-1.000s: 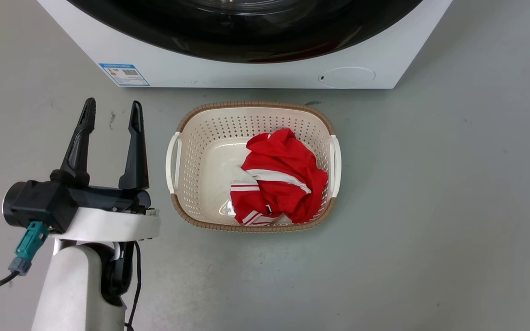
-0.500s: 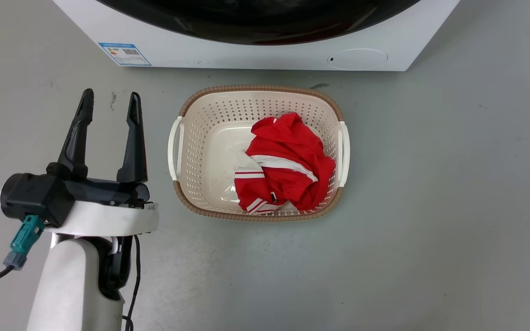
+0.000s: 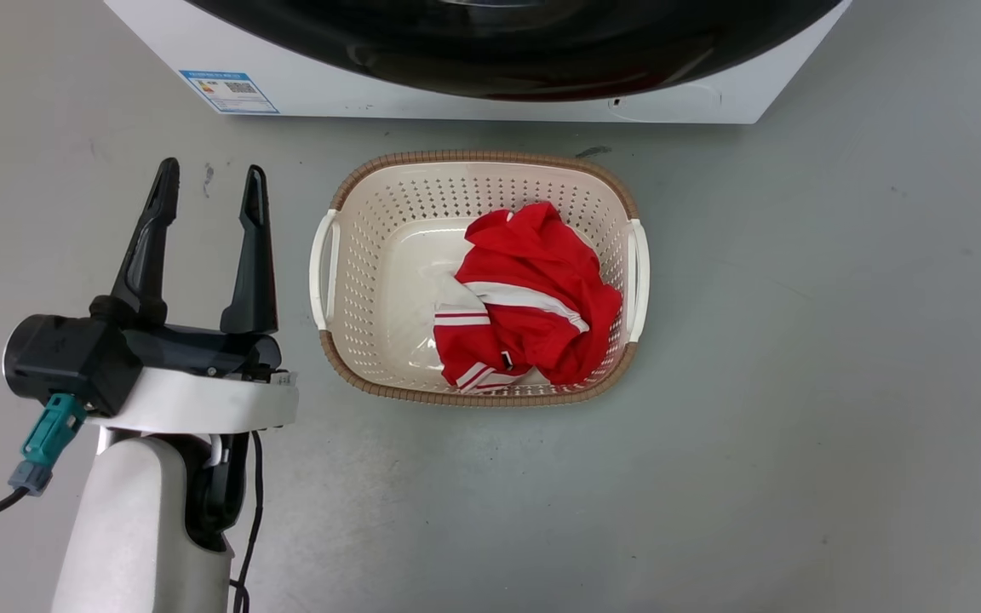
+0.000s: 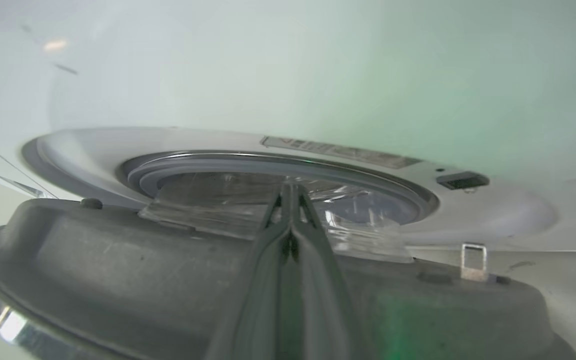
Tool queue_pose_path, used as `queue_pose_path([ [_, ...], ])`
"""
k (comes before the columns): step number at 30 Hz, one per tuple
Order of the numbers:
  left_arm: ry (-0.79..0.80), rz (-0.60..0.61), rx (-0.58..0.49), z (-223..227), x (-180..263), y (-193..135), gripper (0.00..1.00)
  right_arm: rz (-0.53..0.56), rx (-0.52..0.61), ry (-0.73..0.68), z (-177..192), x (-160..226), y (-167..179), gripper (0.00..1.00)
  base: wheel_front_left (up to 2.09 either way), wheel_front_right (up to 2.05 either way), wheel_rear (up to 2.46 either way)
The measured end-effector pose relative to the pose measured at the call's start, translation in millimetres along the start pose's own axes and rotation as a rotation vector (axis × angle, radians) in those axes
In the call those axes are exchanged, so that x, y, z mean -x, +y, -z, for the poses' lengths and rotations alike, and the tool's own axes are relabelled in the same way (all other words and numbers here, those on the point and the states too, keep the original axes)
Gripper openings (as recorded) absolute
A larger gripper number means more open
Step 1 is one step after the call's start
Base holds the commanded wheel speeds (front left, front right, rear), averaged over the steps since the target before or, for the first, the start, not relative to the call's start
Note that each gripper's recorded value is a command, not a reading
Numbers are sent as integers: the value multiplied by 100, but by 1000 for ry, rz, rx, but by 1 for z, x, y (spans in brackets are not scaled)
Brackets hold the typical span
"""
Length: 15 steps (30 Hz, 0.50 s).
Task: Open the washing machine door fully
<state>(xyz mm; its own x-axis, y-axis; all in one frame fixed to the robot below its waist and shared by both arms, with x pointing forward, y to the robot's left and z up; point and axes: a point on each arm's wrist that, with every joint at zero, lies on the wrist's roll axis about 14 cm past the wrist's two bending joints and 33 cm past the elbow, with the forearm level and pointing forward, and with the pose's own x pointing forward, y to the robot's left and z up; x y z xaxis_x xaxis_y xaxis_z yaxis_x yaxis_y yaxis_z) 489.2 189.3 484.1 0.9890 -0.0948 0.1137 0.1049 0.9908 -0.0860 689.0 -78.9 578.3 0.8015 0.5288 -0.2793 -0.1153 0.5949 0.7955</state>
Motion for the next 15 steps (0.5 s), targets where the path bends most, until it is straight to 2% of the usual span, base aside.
queue_pose_path([
  [7,-12,8,3,-7,0,-4,100,-16,14,115,24,6,12,0,0,0,0],
  [15,-38,18,-1,-27,13,-13,100,-32,39,237,58,38,21,0,0,0,0],
])
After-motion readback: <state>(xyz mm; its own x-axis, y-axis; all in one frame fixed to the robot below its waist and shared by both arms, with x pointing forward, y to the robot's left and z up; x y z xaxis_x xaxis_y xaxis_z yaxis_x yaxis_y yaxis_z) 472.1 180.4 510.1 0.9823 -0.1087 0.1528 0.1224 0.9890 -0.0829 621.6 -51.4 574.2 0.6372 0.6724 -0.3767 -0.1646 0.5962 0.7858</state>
